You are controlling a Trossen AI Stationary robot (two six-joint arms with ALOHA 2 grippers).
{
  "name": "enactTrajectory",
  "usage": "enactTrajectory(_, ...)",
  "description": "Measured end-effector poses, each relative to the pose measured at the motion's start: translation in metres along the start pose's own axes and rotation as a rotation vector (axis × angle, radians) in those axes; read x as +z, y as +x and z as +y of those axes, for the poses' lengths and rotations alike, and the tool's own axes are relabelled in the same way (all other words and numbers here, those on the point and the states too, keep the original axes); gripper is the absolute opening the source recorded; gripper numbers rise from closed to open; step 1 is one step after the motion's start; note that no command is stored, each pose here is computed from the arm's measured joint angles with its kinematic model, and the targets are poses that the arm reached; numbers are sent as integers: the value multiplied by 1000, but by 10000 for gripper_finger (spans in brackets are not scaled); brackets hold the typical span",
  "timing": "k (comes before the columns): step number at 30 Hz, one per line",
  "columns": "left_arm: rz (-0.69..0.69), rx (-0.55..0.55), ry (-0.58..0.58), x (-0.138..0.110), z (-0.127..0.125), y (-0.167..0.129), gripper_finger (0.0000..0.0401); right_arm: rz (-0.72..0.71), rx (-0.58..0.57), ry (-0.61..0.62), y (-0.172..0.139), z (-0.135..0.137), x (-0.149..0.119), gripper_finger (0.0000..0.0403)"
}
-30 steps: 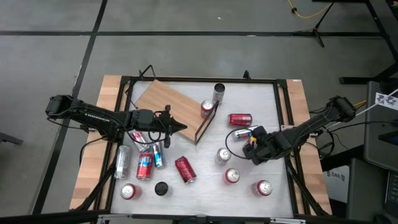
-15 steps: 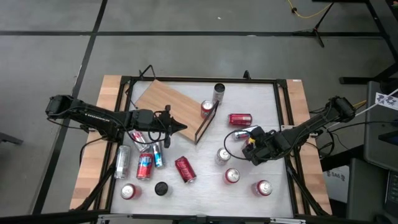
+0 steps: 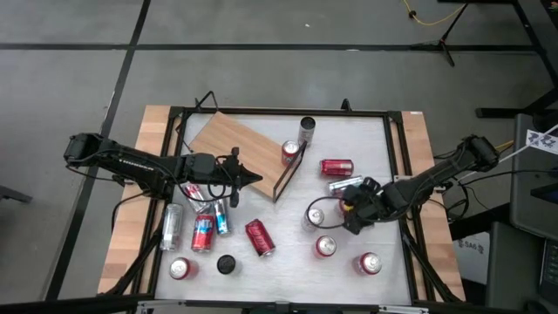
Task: Pick and place cans onto a shelf
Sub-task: Put the middle right red soda can on the shelf aligned with the other red soda can
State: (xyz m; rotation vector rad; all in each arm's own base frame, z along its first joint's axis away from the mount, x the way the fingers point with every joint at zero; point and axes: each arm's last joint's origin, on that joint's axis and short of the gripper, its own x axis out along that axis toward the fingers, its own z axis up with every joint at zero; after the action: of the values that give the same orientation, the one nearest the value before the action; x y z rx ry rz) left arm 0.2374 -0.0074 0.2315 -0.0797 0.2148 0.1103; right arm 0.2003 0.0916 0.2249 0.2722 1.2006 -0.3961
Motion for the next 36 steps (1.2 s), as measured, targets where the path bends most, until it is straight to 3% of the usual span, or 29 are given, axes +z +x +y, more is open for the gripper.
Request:
enactTrajectory(7,0,0,0,0,0,0,0,15,77,-234,4,-5,13,290)
enactTrajectory(16,0,0,0,0,0,0,0,49,125,-368,8,-16,24,314)
enactTrajectory(36,0,0,0,0,0,0,0,55,115,-394,10,-17,24,372)
